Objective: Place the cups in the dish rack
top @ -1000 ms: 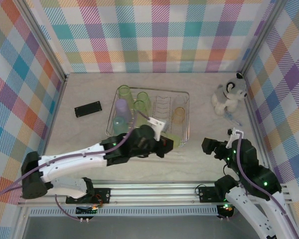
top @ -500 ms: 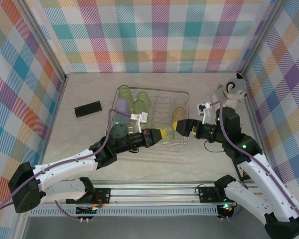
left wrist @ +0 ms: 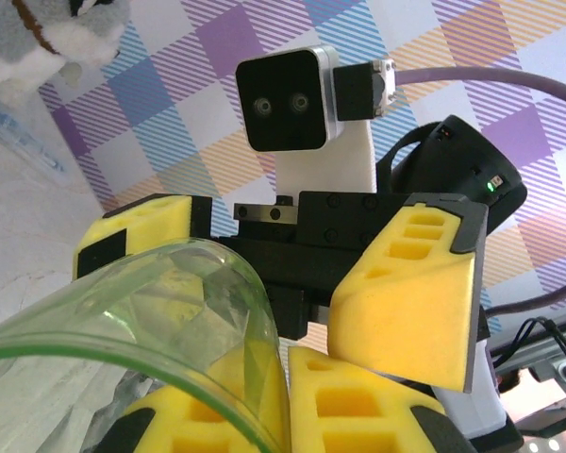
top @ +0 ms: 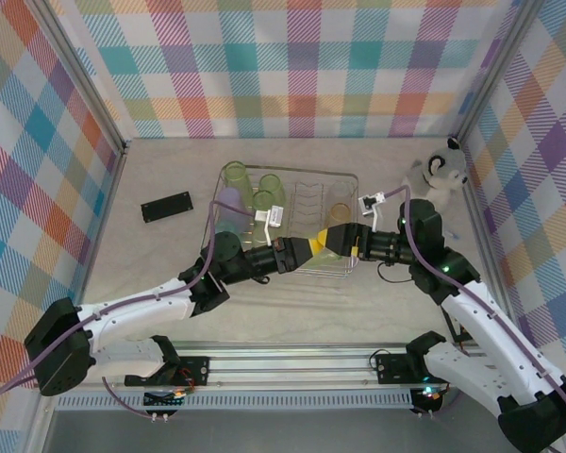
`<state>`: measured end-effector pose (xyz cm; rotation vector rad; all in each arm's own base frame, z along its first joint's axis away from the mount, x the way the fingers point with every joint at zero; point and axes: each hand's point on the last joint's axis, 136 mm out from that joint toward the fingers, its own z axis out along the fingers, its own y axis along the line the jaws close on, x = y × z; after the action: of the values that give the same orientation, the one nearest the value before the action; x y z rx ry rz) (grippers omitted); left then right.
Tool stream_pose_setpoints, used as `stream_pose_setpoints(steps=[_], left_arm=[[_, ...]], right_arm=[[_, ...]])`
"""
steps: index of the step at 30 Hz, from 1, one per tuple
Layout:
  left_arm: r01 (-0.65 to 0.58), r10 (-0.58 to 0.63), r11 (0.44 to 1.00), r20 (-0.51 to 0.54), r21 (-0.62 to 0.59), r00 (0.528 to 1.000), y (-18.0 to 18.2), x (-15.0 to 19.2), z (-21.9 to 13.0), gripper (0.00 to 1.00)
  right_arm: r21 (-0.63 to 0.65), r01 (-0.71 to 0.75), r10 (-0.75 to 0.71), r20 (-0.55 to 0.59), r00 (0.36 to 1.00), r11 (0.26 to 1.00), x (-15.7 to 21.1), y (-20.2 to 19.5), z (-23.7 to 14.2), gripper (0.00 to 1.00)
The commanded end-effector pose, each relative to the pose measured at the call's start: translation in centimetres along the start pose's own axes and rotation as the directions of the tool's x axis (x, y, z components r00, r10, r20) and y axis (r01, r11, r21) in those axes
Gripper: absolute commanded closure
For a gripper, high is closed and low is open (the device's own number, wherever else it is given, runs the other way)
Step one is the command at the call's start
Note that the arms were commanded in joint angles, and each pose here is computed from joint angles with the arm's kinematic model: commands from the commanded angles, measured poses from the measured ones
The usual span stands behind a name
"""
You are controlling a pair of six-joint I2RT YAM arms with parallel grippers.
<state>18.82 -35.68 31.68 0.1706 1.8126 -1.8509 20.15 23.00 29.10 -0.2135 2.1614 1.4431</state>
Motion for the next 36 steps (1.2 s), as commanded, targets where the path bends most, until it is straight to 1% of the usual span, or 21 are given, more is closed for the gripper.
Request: stream_pose_setpoints(steps=[1, 5, 9, 13, 16, 22, 27, 33, 35, 36], left_arm=[[-0.007, -0.001, 0.990, 0.056, 0.141, 0.998, -2.8, -1.8, 0.0, 1.00], [0.012, -0.023, 0.985, 0.060, 0.174, 0.998, -2.9, -2.0, 0.3, 1.00], [0.012, -0.022, 0.986, 0.062, 0.164, 0.998, -2.7, -2.0, 0.2, 1.00], [0.003, -0.015, 0.990, 0.086, 0.139, 0.996, -2.1, -2.2, -0.4, 1.00], [-0.004, -0.010, 0.991, 0.107, 0.130, 0.994, -2.1, -2.4, -0.9, 1.00], [-0.011, -0.004, 0.993, 0.131, 0.117, 0.991, -1.9, -2.8, -1.4, 1.00], [-0.017, 0.000, 0.994, 0.155, 0.108, 0.988, -1.7, -3.1, -1.6, 1.00], [-0.019, 0.005, 0.995, 0.155, 0.094, 0.988, -1.3, -3.1, -1.5, 1.00], [-0.024, 0.013, 0.997, 0.152, 0.070, 0.988, -0.8, -3.0, -1.5, 1.00], [-0.025, 0.017, 0.998, 0.151, 0.055, 0.988, -0.5, -2.9, -1.5, 0.95]], right_arm=[[-0.044, -0.006, 0.006, -0.020, 1.000, 0.999, 0.7, 0.2, 0.2, 0.07], [-0.072, -0.012, 0.012, 0.000, 1.000, 0.997, 0.5, 0.5, 0.3, 0.14], [-0.079, -0.013, 0.015, 0.017, 1.000, 0.997, 0.1, 0.6, 0.3, 0.19], [-0.092, -0.032, 0.034, 0.017, 0.999, 0.995, 0.2, 0.5, 0.4, 0.23], [-0.088, -0.052, 0.053, 0.010, 0.999, 0.995, 0.6, 0.0, 0.6, 0.23], [-0.091, -0.077, 0.077, 0.002, 0.997, 0.993, 0.9, -0.5, 0.8, 0.20], [-0.103, -0.087, 0.088, 0.006, 0.996, 0.991, 0.9, -0.4, 0.8, 0.22], [-0.110, -0.083, 0.085, 0.020, 0.996, 0.990, 0.5, 0.0, 0.7, 0.31], [-0.101, -0.082, 0.085, 0.032, 0.996, 0.991, 0.4, 0.0, 0.6, 0.34], [-0.096, -0.080, 0.085, 0.040, 0.996, 0.992, 0.3, -0.1, 0.5, 0.36]])
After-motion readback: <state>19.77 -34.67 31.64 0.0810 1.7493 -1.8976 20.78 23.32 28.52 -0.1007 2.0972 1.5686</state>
